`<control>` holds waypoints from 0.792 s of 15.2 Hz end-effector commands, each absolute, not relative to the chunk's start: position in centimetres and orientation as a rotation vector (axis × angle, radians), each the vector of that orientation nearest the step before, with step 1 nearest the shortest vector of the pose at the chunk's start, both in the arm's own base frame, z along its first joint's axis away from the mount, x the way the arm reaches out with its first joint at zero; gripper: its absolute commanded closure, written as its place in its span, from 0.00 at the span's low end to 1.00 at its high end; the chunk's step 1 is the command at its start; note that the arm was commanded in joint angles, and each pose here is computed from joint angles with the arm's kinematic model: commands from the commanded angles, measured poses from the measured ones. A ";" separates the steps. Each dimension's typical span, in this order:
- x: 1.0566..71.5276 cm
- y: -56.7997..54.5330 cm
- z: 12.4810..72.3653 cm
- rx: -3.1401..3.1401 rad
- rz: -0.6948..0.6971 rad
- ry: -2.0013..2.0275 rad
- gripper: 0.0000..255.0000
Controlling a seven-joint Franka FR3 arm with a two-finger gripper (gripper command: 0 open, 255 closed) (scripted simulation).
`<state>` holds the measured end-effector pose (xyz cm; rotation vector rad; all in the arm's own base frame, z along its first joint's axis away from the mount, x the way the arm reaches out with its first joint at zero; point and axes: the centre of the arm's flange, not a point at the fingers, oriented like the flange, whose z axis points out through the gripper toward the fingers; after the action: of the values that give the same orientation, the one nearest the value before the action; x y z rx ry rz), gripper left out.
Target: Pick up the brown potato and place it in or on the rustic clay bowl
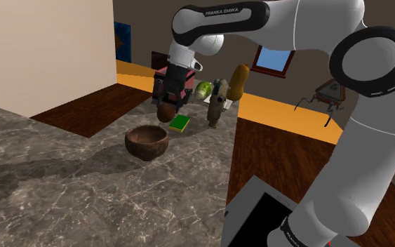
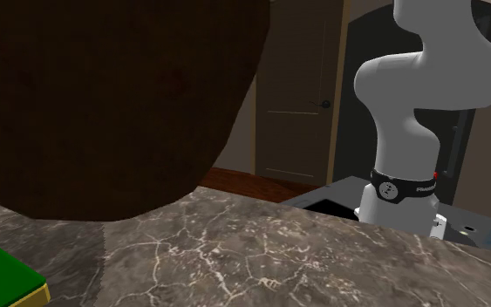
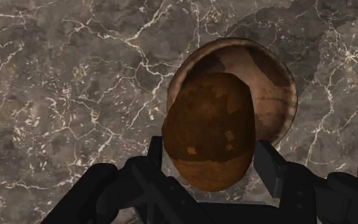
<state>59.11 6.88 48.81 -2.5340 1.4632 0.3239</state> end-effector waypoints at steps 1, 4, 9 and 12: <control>60.4 9.1 48.6 -2.532 0.324 1.464 1.00; 62.4 12.2 48.6 -2.532 0.324 1.464 1.00; 62.4 12.2 46.0 -2.532 0.324 1.464 1.00; 62.4 12.2 44.4 -2.532 0.324 1.464 1.00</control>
<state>62.33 12.21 45.01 -2.5324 1.4646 0.3250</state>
